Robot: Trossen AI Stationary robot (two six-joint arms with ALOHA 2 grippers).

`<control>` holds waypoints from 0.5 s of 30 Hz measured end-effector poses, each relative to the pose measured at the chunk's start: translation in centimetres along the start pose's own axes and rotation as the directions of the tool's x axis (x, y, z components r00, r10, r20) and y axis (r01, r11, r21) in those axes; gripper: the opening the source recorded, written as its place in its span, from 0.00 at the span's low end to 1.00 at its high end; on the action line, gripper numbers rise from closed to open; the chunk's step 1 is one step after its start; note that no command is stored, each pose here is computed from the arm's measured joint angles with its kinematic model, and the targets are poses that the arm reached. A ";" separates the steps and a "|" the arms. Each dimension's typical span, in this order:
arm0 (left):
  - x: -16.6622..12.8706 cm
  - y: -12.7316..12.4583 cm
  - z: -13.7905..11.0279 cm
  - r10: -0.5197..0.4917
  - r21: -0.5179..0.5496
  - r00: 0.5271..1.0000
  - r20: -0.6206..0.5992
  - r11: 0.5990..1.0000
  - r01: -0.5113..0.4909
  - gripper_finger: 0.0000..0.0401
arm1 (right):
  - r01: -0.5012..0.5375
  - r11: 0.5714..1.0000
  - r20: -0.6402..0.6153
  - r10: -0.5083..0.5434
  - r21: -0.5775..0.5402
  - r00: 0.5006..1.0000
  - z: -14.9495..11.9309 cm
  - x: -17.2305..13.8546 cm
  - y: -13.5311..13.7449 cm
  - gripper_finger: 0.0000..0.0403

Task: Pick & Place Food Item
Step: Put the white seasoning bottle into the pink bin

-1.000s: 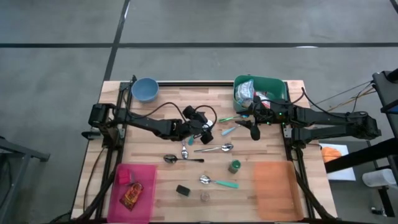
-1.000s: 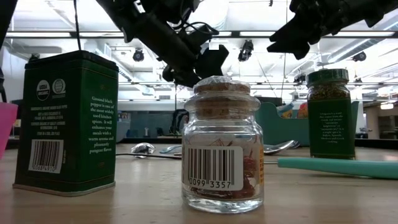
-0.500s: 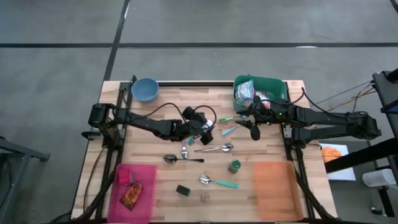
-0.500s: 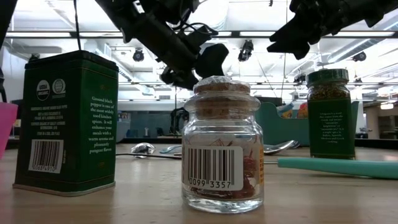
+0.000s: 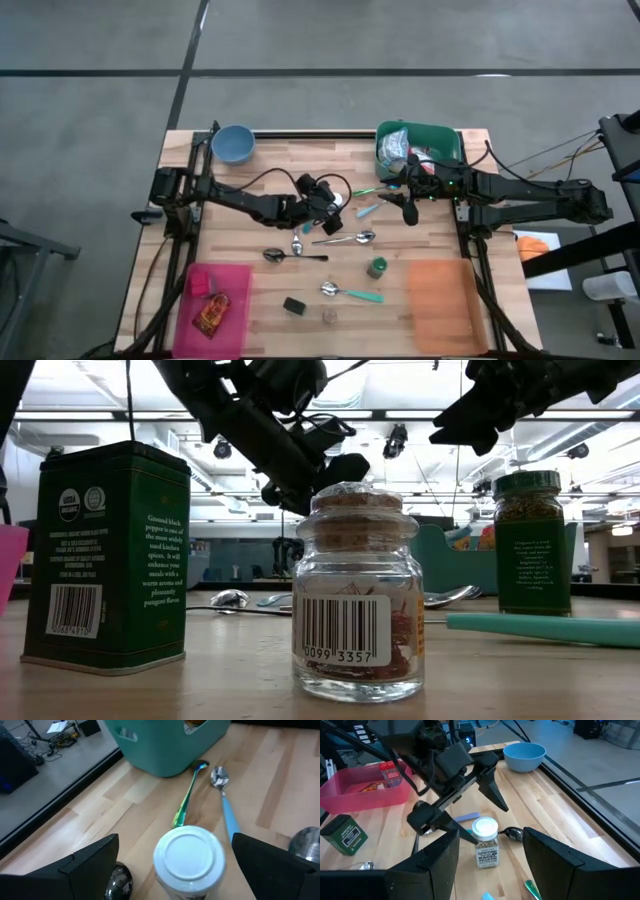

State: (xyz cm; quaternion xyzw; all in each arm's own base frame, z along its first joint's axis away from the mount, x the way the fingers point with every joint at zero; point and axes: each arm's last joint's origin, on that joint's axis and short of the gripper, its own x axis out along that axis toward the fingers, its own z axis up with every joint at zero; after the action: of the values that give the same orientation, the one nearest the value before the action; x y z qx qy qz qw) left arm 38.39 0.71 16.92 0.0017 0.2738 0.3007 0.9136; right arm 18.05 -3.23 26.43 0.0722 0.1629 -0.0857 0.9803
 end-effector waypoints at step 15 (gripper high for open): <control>0.6 -0.2 -0.8 0.006 0.014 1.000 -0.024 1.000 -0.005 0.96 | 0.000 1.000 0.000 0.000 0.000 1.000 0.0 0.0 0.0 0.53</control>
State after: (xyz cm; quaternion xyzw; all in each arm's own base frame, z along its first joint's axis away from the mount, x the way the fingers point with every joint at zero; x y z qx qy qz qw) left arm 38.52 0.76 15.94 0.0053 0.2869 0.3012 0.9094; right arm 18.05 -3.23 26.43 0.0722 0.1629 -0.0856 0.9803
